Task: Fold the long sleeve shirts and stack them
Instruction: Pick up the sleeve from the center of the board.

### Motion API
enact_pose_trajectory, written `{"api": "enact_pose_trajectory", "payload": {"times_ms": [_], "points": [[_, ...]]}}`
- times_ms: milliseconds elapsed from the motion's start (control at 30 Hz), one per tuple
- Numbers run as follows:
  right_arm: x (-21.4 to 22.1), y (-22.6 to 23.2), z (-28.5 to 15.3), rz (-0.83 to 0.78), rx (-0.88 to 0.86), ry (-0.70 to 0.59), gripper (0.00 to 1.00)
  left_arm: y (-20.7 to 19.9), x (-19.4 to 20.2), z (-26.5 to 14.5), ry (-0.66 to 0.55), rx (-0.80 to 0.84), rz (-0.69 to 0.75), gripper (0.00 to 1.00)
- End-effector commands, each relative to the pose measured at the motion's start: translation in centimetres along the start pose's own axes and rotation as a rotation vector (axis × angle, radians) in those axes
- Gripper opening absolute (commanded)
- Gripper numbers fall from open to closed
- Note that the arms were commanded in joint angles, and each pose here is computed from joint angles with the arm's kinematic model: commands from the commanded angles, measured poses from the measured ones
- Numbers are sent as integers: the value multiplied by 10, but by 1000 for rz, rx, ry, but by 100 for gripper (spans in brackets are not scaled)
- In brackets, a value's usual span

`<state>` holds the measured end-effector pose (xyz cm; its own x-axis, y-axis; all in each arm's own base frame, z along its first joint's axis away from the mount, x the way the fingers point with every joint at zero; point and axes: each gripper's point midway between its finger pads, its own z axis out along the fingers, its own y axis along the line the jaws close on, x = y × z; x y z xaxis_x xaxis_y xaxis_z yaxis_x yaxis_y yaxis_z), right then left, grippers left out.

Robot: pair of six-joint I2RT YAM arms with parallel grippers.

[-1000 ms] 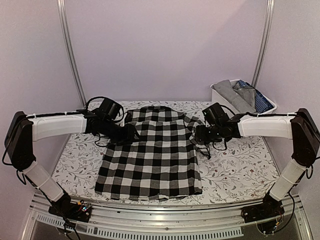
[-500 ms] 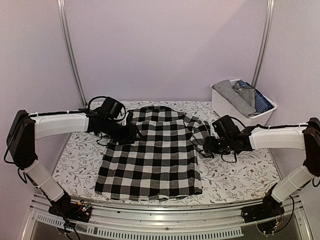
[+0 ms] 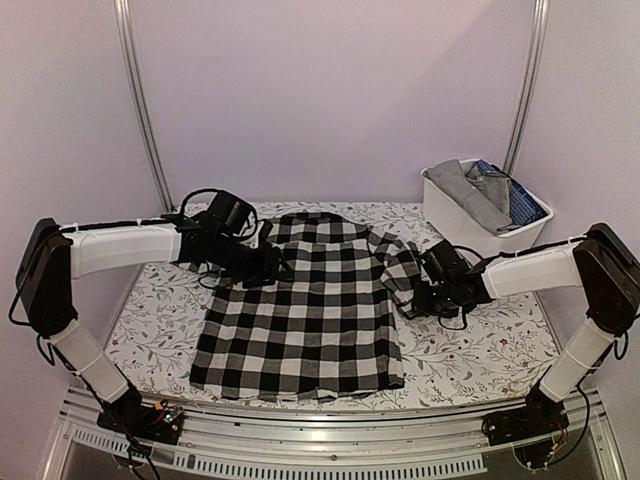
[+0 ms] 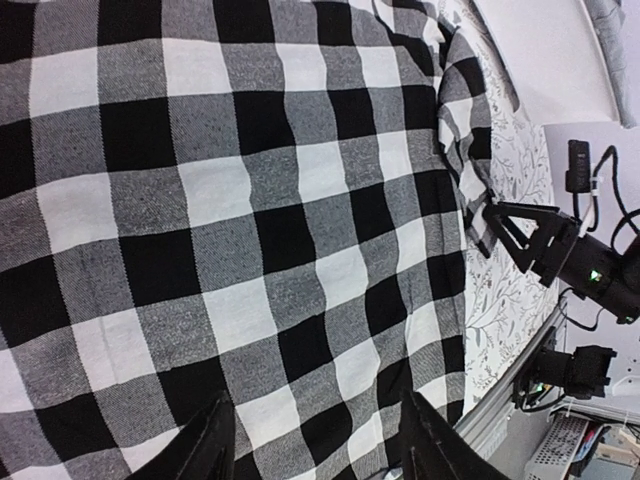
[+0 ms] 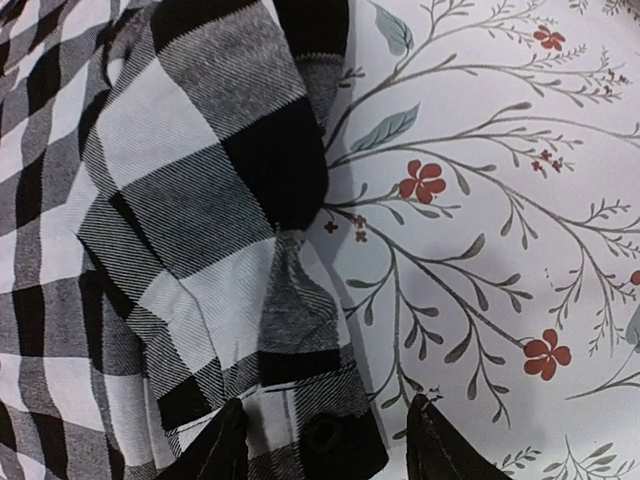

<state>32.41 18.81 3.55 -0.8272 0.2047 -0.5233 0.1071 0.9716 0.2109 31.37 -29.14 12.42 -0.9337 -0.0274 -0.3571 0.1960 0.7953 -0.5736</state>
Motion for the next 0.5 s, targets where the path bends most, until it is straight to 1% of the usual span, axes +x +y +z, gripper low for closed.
{"api": "enact_pose_trajectory", "payload": {"times_ms": [0,33,67,133,233,300,333,467], "points": [[10,-4,18,13,22,31,51,-17,-7,2,-19,21,54,56],[14,-5,22,10,29,47,48,-19,-8,2,-22,22,63,56],[18,-7,24,7,36,56,44,-22,-8,3,-22,25,72,56],[19,-10,24,2,57,64,30,-28,-9,3,-29,34,100,57],[3,-8,9,-4,67,28,12,-42,-13,4,-48,59,150,57],[-16,1,-7,-20,53,-13,3,-52,-15,6,-64,85,185,57],[-25,7,-17,-30,42,-33,1,-59,-16,6,-73,98,204,57],[-58,35,-54,-80,-13,-114,0,-85,-22,7,-114,151,283,57]]}}
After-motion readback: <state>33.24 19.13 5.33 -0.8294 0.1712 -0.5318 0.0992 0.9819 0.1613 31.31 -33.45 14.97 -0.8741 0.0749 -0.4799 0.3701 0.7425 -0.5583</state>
